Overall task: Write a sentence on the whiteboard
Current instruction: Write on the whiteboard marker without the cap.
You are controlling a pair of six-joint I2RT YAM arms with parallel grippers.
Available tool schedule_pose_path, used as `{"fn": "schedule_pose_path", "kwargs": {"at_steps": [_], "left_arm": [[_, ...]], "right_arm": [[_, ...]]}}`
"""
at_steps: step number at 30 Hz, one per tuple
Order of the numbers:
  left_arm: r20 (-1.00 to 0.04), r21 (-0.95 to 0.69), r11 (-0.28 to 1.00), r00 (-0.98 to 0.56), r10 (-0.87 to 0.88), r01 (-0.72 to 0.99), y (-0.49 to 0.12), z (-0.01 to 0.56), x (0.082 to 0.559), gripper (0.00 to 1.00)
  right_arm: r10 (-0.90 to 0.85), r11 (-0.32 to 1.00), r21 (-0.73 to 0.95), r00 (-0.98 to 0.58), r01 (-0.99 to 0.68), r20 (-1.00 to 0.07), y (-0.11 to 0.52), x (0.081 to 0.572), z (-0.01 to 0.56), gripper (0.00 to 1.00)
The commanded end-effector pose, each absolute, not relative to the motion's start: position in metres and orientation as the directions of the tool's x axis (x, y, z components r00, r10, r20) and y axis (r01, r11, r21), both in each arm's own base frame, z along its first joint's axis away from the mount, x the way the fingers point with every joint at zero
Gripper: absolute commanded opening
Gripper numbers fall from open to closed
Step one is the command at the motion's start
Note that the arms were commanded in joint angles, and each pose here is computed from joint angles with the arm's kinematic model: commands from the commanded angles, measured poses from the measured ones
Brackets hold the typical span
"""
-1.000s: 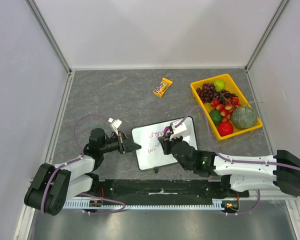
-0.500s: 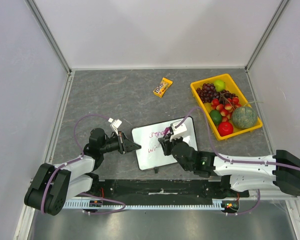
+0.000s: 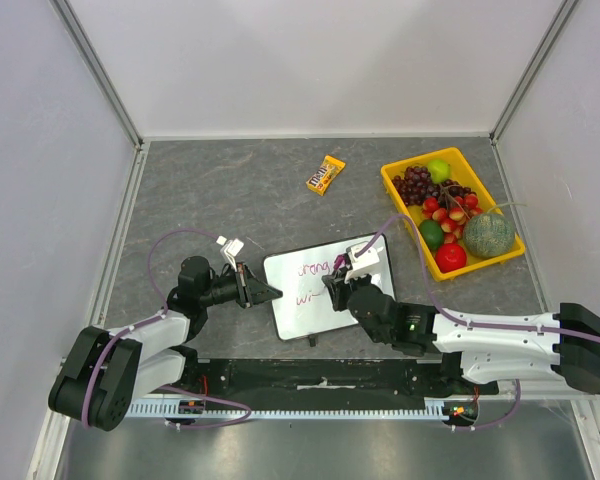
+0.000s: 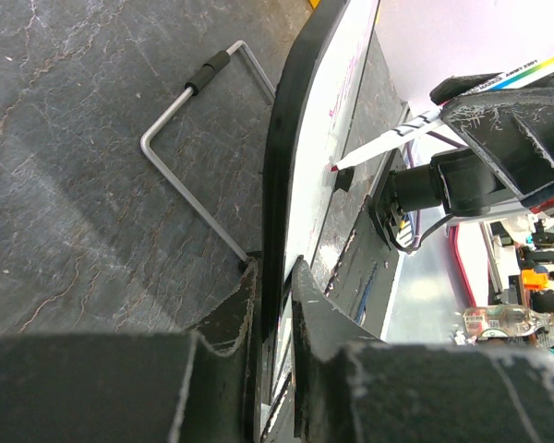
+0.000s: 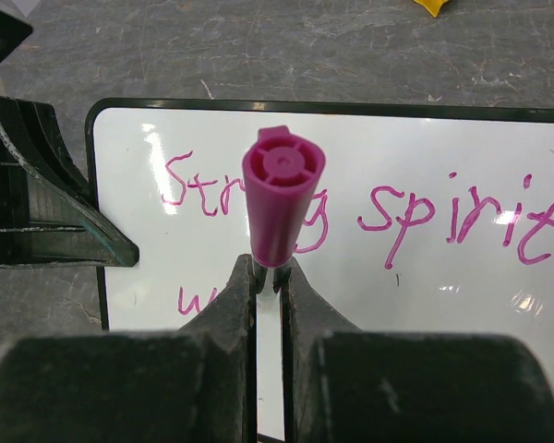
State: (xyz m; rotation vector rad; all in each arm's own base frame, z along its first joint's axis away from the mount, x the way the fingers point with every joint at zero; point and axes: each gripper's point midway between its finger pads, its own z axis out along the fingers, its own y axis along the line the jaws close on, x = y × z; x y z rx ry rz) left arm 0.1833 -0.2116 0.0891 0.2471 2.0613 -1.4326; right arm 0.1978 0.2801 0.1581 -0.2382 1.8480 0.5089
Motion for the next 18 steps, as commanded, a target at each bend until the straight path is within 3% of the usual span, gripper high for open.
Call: {"fn": "schedule_pose_path", "kwargs": {"at_steps": [1, 18], "left_arm": [[-0.569, -0.771, 0.463, -0.801, -0.188, 0.438, -0.204, 0.071, 0.186, 0.02], [-0.570, -0.770, 0.461, -0.800, -0.188, 0.440, -0.204, 0.072, 0.186, 0.02]], "right_arm": [[0.148, 0.876, 0.264, -0.296, -0.404, -0.944, 0.285, 0.204, 0.186, 0.00], [0.132, 0.880, 0.255, -0.310, -0.401, -0.942, 0.292, 0.205, 0.172, 0.00]]}}
